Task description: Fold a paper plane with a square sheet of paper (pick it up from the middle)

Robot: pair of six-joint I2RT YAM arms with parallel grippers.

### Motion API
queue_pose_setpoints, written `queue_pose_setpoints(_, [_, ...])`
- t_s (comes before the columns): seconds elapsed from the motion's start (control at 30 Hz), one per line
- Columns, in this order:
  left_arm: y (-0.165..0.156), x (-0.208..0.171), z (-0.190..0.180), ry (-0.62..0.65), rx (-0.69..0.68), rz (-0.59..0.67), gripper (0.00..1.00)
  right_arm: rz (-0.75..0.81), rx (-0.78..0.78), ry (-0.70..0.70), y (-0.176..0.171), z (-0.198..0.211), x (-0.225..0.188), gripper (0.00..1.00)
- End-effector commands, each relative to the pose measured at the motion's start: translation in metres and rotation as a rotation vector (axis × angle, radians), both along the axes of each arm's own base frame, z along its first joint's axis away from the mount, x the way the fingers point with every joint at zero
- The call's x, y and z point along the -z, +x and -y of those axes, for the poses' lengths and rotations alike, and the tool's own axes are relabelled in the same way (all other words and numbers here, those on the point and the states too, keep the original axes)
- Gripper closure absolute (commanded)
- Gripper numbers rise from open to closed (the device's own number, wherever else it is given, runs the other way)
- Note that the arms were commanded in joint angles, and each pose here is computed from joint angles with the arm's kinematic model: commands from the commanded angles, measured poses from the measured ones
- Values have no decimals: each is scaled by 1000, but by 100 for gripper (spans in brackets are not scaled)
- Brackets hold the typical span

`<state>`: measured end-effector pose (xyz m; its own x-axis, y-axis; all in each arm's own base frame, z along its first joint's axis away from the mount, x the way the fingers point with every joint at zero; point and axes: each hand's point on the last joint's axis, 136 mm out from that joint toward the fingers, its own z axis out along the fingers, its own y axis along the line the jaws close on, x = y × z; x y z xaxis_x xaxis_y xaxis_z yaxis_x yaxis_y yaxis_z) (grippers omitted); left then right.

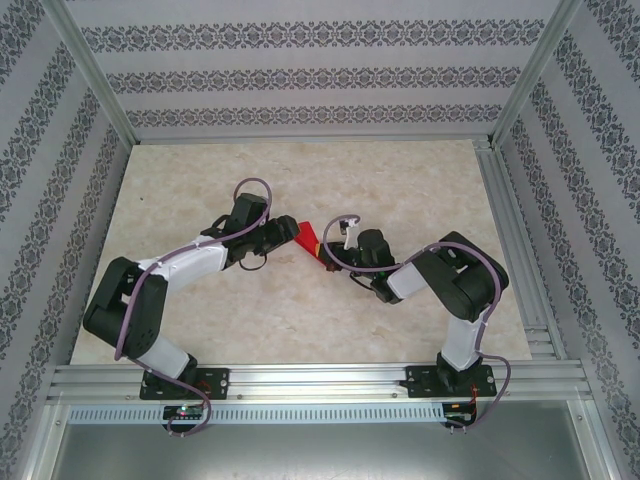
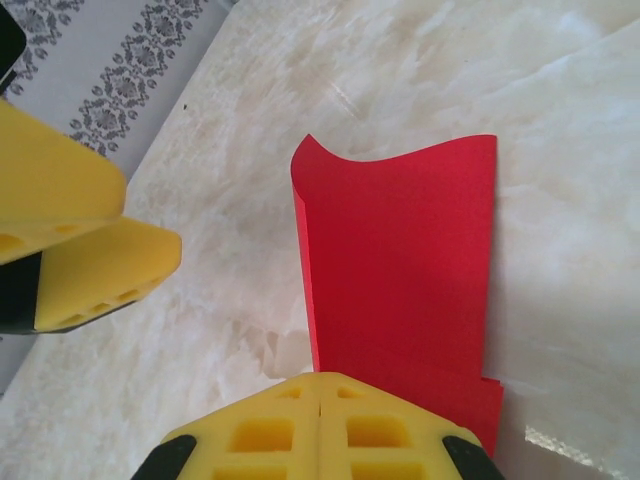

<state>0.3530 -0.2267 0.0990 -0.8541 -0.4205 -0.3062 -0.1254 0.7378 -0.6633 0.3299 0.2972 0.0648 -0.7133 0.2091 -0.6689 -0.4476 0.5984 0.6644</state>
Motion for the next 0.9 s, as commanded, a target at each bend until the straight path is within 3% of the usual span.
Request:
queue_pose_setpoints(0.0, [3,0,17,-18,78,39,37,-47,16,83,3,0,-11,100])
queue_pose_setpoints(0.37, [10,8,54,-50,195,36,56,-174,88,73,8,15,11,100])
queue_pose_setpoints(0.87, [16,17,77,-81,270,32,63,-295,105,121,6,19,28,100])
